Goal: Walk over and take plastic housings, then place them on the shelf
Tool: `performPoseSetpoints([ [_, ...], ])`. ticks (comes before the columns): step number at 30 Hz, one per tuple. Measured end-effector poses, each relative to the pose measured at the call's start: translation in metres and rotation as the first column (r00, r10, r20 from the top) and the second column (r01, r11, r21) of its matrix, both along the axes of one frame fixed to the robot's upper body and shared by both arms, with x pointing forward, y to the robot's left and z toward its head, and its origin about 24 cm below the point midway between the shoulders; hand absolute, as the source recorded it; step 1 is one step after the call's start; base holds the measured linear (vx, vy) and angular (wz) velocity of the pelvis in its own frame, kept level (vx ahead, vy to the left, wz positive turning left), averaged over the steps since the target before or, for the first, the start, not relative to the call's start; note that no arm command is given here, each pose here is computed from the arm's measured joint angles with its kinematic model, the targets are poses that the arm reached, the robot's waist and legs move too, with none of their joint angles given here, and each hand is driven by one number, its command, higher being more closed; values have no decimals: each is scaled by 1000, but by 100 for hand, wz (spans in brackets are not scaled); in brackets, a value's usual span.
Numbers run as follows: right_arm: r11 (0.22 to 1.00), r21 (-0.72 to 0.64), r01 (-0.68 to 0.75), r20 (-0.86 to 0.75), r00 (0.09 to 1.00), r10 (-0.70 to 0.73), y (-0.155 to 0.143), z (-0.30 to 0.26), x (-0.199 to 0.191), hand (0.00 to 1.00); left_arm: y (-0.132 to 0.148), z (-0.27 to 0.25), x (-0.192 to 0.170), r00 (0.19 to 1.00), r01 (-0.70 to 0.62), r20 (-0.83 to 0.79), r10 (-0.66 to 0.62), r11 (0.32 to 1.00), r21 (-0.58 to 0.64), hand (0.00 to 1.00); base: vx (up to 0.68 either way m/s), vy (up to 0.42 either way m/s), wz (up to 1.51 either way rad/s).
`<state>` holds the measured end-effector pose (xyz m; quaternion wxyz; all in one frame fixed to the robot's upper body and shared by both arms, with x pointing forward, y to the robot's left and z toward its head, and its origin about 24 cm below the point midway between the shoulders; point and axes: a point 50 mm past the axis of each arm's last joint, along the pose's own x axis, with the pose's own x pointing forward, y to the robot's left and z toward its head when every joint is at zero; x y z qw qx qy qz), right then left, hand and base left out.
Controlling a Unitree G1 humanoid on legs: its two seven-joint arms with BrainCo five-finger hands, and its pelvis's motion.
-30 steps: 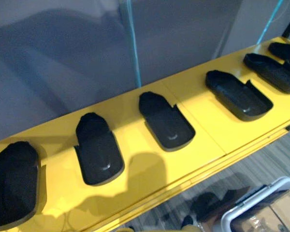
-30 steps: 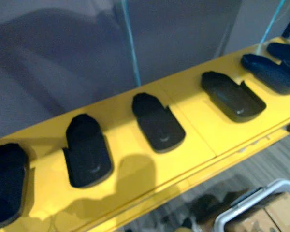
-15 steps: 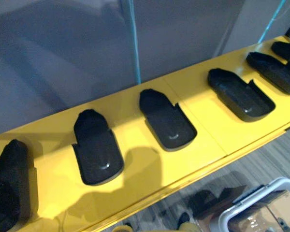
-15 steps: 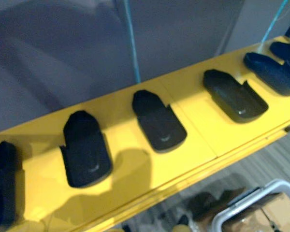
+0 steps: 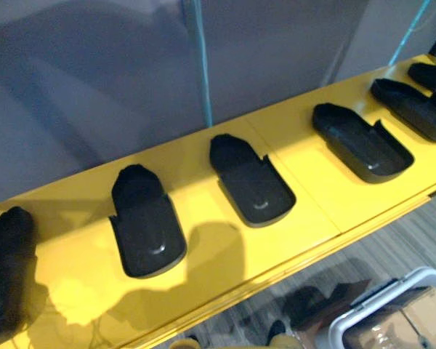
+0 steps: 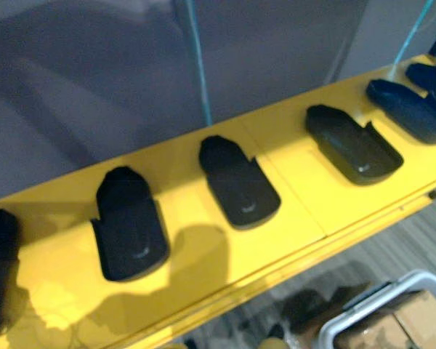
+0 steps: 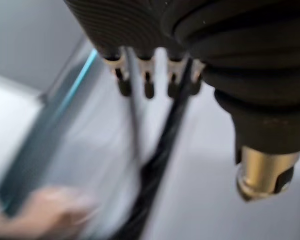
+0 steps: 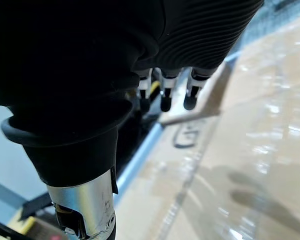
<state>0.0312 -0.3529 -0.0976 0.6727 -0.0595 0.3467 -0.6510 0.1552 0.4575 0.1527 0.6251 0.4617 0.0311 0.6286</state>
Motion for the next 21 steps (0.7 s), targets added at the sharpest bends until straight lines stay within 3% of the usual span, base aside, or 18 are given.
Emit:
performPoseSetpoints([
  [2,1000,31,2,-16,1000,-2,11,-7,-6,0,-24,37,17,961,120,232,-147,985,128,0,0,0,0],
  [4,999,40,-11,-29,1000,12,15,-9,-8,0,-36,52,22,927,173,301,-226,966,193,0,0,0,0],
  [8,995,82,-48,-65,996,54,33,-19,-12,0,-84,94,27,699,387,483,-528,847,365,0,28,4,2],
  [12,993,102,-59,-60,996,65,45,-22,-14,0,-115,93,24,540,513,538,-647,760,399,0,17,8,9],
  [17,996,57,-74,-16,997,75,39,-14,-5,0,-109,62,30,607,607,506,-613,768,202,0,-23,18,11],
  [19,996,66,-62,-29,998,64,42,-16,-7,0,-93,19,29,721,595,468,-510,803,-42,0,-53,0,14],
  [21,996,75,-55,-32,998,58,46,-18,-9,0,-88,-9,22,784,551,445,-433,815,-178,0,-41,2,5],
])
